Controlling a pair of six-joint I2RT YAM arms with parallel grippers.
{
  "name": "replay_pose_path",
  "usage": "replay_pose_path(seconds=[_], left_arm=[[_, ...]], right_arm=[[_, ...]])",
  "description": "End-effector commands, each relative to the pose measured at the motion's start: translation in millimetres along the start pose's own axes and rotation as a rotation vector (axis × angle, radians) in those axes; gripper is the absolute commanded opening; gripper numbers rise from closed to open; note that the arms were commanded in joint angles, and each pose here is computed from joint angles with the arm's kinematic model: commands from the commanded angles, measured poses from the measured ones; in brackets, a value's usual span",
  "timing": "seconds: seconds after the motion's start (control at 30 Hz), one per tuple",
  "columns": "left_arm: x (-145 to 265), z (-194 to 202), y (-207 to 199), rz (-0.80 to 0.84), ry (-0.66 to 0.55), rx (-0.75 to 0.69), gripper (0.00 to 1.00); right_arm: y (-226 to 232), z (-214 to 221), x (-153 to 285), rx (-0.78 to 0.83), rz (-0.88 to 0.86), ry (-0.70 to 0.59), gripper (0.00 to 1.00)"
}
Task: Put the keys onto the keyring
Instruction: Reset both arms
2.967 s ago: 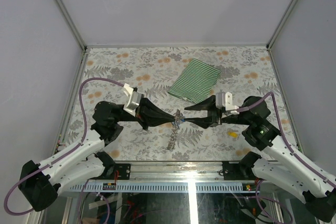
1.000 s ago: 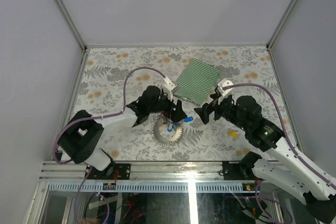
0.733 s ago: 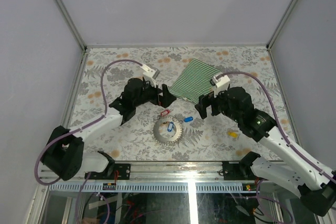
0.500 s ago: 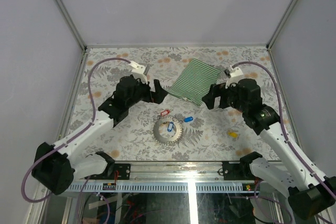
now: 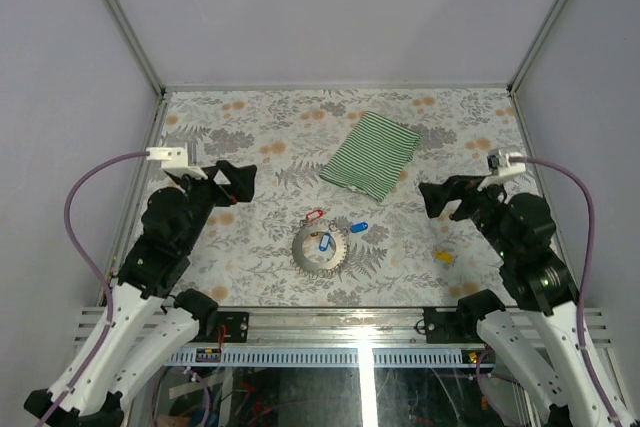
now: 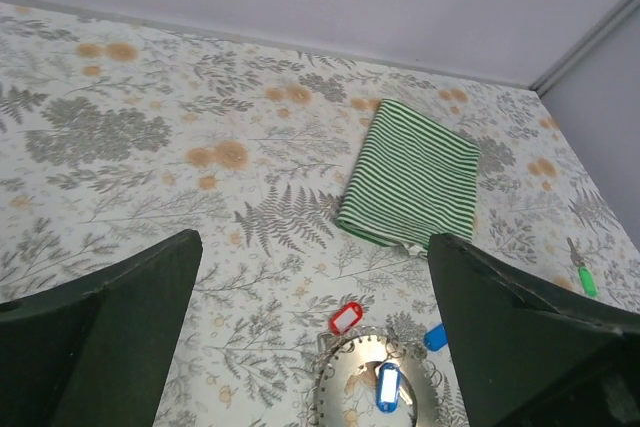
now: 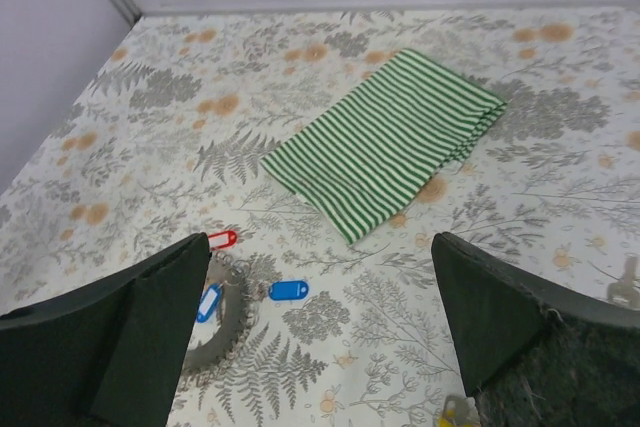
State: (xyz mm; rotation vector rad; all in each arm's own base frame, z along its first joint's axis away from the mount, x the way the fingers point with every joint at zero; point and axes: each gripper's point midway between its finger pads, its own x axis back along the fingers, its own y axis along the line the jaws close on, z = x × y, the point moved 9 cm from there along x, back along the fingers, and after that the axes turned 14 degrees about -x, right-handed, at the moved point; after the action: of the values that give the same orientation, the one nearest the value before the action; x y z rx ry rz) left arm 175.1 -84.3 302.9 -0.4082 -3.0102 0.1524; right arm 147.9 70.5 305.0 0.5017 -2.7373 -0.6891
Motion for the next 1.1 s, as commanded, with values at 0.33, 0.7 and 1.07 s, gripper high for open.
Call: replay_pose_path(seconds=[0.33, 0.7, 1.07], left_arm=[[46, 33, 25, -0.155, -0.021, 0.041, 1.00], [44, 36, 26, -0.176, -0.001, 0.036, 1.00], [41, 36, 28, -0.197, -0.003, 0.020, 1.00]], right_arm=[[-36, 49, 16, -0.065, 0.075, -0.109, 0.99], [-34, 44, 15, -0.043, 0.081, -0.097, 0.99], [-35, 38, -1, -0.043, 0.100, -0.129, 0.99]])
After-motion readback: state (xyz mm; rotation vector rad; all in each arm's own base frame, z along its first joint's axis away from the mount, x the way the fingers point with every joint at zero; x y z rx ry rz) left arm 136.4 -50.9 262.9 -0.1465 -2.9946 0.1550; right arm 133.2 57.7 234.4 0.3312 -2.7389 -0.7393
